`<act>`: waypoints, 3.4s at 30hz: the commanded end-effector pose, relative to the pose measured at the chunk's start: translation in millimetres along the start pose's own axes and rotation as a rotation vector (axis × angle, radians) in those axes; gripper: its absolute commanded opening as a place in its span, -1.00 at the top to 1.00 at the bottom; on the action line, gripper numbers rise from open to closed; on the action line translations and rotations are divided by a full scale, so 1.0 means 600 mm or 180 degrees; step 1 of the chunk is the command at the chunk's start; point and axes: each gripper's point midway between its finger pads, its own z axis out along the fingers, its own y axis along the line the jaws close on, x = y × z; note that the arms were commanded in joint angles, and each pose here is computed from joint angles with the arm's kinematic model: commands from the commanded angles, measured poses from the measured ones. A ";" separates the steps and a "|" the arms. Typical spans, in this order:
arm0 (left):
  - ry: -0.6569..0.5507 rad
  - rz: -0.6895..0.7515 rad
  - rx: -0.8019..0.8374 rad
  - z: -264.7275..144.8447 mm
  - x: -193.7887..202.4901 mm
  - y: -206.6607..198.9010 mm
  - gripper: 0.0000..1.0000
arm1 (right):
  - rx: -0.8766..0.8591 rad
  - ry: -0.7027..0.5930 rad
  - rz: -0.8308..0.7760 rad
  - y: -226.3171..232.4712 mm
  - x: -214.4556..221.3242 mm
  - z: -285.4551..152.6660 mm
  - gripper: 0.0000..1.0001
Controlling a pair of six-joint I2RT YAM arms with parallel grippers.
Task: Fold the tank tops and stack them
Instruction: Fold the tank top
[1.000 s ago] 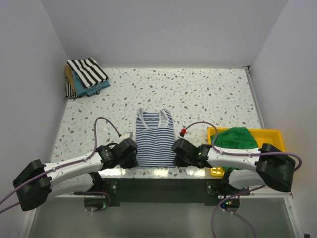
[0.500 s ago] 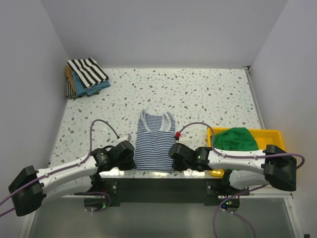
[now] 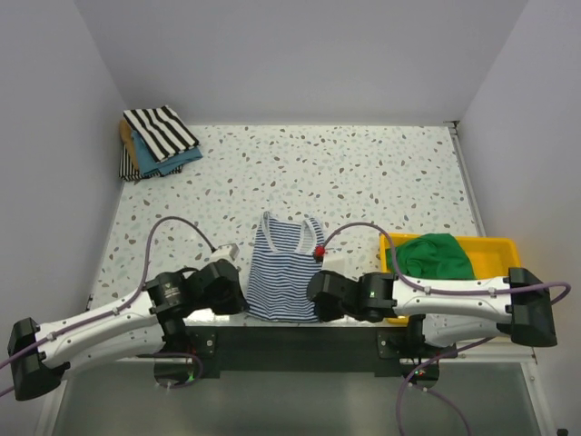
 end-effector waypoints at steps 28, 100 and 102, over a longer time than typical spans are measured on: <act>-0.1619 -0.0233 0.0443 0.225 -0.729 -0.164 0.89 | 0.0427 -0.0742 0.1202 -0.257 -0.617 0.159 0.82; -0.1073 -0.0041 -0.0037 0.141 -0.382 -0.091 0.52 | 0.0310 -0.1181 0.1123 -0.144 -0.331 0.042 0.06; -0.0996 -0.0062 -0.0127 0.152 -0.353 -0.077 0.59 | 0.0403 -0.1181 0.1075 -0.157 -0.362 0.058 0.10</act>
